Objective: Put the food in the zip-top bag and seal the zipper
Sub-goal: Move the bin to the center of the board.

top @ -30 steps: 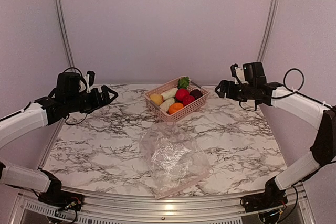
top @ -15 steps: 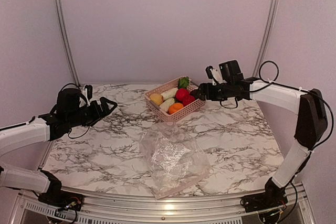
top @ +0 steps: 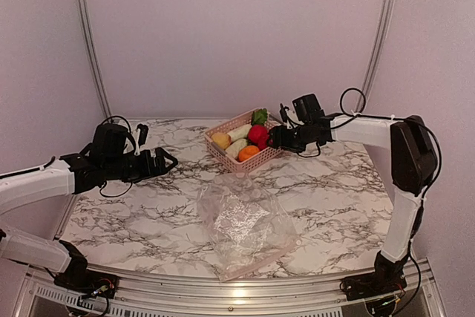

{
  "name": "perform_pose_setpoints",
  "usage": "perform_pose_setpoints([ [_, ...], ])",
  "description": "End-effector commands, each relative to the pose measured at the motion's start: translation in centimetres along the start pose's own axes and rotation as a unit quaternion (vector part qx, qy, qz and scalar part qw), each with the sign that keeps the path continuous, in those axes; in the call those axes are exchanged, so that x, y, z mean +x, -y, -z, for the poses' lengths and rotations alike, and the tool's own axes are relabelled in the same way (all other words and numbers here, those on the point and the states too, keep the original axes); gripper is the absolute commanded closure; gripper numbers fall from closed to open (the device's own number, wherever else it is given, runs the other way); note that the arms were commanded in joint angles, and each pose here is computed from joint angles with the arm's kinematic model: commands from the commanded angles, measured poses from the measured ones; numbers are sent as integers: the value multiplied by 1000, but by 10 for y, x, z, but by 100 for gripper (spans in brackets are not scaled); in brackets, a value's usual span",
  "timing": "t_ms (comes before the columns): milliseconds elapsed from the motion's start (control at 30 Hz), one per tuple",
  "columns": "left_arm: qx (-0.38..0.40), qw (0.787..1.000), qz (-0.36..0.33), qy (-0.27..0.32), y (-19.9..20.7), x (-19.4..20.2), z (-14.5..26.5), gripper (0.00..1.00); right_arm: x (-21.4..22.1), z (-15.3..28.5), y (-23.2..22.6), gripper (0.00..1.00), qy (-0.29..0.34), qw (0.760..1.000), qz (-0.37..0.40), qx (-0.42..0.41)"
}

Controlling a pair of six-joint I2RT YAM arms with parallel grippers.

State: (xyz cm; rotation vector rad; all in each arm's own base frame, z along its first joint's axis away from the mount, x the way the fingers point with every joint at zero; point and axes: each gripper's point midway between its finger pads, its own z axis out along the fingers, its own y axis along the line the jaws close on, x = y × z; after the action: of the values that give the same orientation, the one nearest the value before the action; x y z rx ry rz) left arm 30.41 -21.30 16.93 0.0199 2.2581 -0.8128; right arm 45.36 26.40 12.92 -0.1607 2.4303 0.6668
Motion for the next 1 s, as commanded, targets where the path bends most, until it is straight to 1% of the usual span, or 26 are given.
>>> perform_pose_setpoints([
  [0, 8, 999, 15, -32, 7, 5, -3, 1, -20, -19, -18, 35, 15, 999, -28, -34],
  [67, 19, 999, 16, -30, 14, -1, -2, 1, -22, -29, -18, 36, 12, 998, -42, -38],
  [133, 13, 999, 13, -30, 16, -6, -3, 1, -25, -38, -19, 37, 11, 998, -54, -43],
  [233, 8, 999, 7, -45, 18, -8, -7, 1, -26, -52, -17, 37, 8, 996, -78, -45],
  [300, 13, 999, 3, -44, 22, -12, -8, 1, -27, -61, -15, 40, 4, 995, -92, -41],
  [367, 1, 999, 2, -41, 21, -17, -7, 1, -26, -69, -12, 40, 0, 994, -106, -37],
  [400, -15, 999, 2, -46, 16, -17, -8, 3, -26, -72, -12, 40, -1, 993, -109, -39],
  [467, -39, 997, -7, -63, 11, -17, -10, 8, -25, -78, -12, 44, -2, 992, -116, -43],
  [500, -42, 997, -11, -70, 12, -17, -11, 11, -24, -82, -10, 46, -5, 992, -122, -40],
  [567, -43, 996, -13, -76, 11, -15, -11, 13, -24, -87, -9, 50, -7, 991, -127, -39],
  [733, -39, 998, -15, -51, 15, -24, -3, 15, -23, -97, -14, 63, -11, 991, -121, -50],
  [867, -45, 998, -29, -41, 17, -33, 4, 15, -16, -105, -27, 65, -28, 992, -104, -63],
  [967, -61, 996, -41, -46, 13, -34, 5, 16, -7, -112, -41, 65, -43, 992, -90, -74],
])
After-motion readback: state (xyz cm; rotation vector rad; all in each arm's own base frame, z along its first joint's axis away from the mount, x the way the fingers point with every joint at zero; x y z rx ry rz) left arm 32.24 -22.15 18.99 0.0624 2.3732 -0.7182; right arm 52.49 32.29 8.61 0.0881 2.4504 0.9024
